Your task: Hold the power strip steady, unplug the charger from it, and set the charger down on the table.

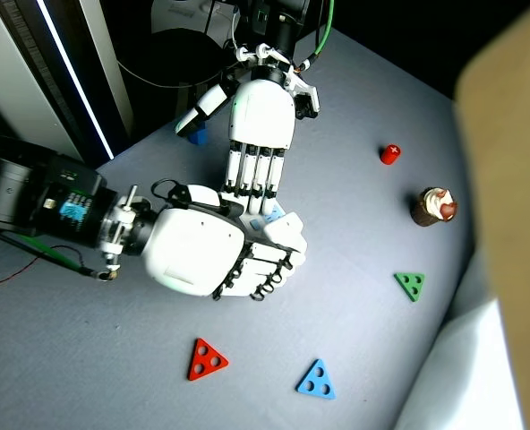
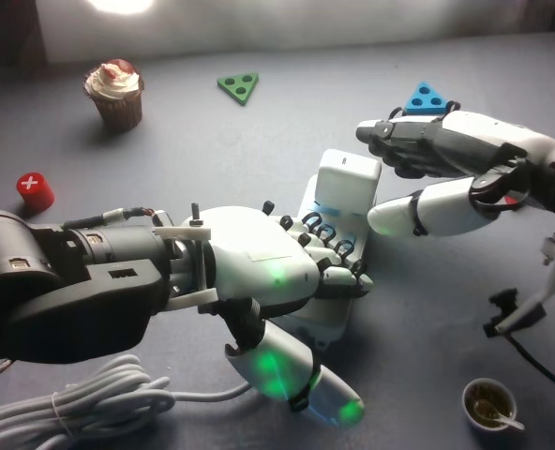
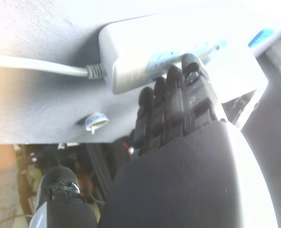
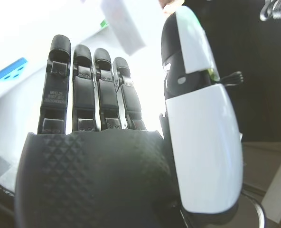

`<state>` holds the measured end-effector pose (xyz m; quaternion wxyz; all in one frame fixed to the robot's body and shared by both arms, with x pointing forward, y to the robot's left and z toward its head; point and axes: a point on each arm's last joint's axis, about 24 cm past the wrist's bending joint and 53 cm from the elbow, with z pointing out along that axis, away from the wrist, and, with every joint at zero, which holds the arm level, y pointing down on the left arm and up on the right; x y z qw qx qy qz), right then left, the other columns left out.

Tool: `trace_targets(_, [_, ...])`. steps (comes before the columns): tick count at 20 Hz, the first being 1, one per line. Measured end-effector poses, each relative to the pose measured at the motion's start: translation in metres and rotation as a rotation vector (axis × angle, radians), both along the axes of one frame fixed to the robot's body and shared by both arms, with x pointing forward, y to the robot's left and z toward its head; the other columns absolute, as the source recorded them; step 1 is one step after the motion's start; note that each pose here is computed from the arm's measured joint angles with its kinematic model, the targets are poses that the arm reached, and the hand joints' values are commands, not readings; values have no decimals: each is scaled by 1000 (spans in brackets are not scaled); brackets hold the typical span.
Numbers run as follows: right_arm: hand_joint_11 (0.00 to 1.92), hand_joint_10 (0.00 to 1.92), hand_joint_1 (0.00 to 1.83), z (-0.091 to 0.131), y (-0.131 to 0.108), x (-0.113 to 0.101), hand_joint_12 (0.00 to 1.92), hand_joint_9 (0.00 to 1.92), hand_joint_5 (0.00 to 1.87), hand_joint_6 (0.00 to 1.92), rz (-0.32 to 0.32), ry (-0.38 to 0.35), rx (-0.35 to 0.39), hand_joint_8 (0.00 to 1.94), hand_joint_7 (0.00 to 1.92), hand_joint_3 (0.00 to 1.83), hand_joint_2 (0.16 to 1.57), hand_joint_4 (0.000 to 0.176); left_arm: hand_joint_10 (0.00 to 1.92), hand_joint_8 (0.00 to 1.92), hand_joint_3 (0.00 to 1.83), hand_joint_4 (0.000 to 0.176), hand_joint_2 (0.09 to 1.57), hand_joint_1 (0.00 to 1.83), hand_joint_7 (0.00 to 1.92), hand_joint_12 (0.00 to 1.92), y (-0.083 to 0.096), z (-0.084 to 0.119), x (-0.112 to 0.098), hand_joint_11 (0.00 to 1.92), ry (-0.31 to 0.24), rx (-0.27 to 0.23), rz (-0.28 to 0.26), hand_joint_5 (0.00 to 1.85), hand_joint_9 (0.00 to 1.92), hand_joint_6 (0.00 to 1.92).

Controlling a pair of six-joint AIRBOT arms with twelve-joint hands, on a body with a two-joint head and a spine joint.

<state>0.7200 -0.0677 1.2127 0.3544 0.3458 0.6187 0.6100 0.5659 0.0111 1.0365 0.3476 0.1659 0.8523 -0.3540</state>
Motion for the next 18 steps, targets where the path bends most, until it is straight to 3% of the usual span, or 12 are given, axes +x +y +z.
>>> trace_targets(4, [319, 3, 1064, 0, 2, 11, 90, 287, 231, 0, -17, -10, 3, 1, 270, 2, 1080, 0, 0, 0, 0, 0, 927, 0, 167, 85, 1, 0, 1, 119, 1, -3, 5, 139, 155, 2])
trace_targets(18, [374, 13, 1085, 5, 19, 10, 114, 356, 298, 12, 11, -13, 17, 13, 337, 0, 1060, 0, 1, 1, 0, 0, 925, 0, 174, 76, 1, 0, 2, 131, 3, -4, 8, 141, 157, 0])
